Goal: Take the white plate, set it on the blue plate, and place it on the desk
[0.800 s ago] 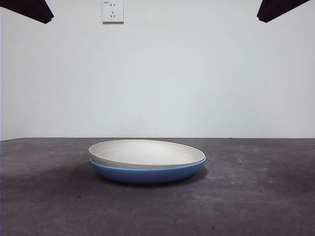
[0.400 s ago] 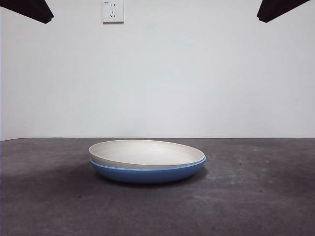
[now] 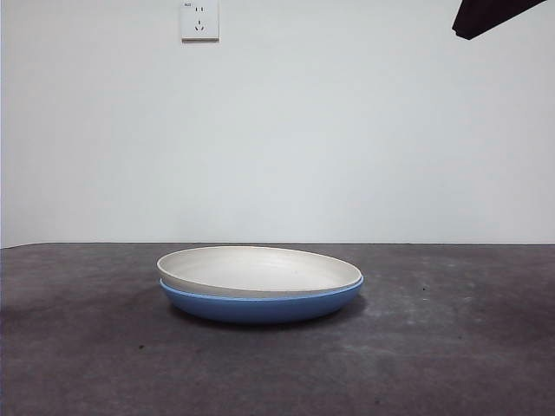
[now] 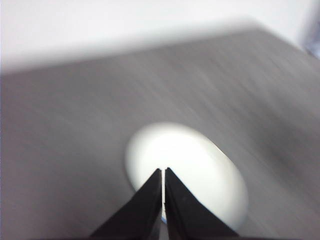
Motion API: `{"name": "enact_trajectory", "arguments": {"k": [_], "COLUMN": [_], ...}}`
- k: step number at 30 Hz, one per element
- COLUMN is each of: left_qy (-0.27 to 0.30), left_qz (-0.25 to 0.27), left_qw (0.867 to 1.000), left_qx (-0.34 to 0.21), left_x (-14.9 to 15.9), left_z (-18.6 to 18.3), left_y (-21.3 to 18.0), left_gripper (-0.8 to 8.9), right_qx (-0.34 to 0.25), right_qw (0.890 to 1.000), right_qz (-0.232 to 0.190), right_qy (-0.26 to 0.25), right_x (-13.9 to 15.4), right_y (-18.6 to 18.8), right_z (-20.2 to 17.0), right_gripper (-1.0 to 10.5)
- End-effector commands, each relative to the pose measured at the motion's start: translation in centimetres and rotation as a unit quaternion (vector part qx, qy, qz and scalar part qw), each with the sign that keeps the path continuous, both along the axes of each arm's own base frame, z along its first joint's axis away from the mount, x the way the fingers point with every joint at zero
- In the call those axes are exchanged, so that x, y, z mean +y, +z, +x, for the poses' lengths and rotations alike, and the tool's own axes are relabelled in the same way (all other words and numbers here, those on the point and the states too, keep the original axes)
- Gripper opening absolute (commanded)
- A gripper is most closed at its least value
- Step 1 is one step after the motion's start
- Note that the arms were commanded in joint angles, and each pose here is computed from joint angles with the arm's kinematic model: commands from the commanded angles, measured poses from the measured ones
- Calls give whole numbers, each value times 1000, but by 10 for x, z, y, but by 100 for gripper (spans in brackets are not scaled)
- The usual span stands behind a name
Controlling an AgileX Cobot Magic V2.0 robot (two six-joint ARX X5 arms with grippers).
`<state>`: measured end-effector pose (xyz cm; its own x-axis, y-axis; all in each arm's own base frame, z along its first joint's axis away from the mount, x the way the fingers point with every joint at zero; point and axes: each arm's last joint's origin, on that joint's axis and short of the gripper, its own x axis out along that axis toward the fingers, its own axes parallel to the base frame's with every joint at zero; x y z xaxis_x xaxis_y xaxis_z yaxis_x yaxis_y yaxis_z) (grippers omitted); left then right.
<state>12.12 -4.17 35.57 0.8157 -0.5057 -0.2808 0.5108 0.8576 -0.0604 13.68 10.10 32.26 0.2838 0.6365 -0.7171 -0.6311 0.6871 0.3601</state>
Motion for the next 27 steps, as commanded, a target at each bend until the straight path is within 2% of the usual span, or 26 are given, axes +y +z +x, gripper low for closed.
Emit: {"name": "enact_trajectory", "arguments": {"k": [1,5,8,11,19,27], "left_qy": [73,167,217,244,260,263], "left_qz": [-2,6,21,31,42,33], "left_qw": [991,962,942,935,943,950], "left_qx": [-110,-217,-253,-257,-204,-165], "left_x": [14,30,37,40,43,44], "left_z": [-10,-26,-34,-36,-31,-27], "left_y": [9,-1,-20,-47,-125,-169], "left_gripper": [10,10,9,10,9,9], "right_qx": [-12,-12,-12,-12,-12,-12], "right_qw": [1000,1000,1000,1000,1000,1000], "right_qz": [4,5,5,4,4,4], "right_qy": [8,8,8,8,8,8], "right_x": [3,3,3,3,3,3], "right_y": [5,5,5,5,5,5], "right_z": [1,1,1,1,1,1], "right_gripper": [9,9,9,9,9,9]}}
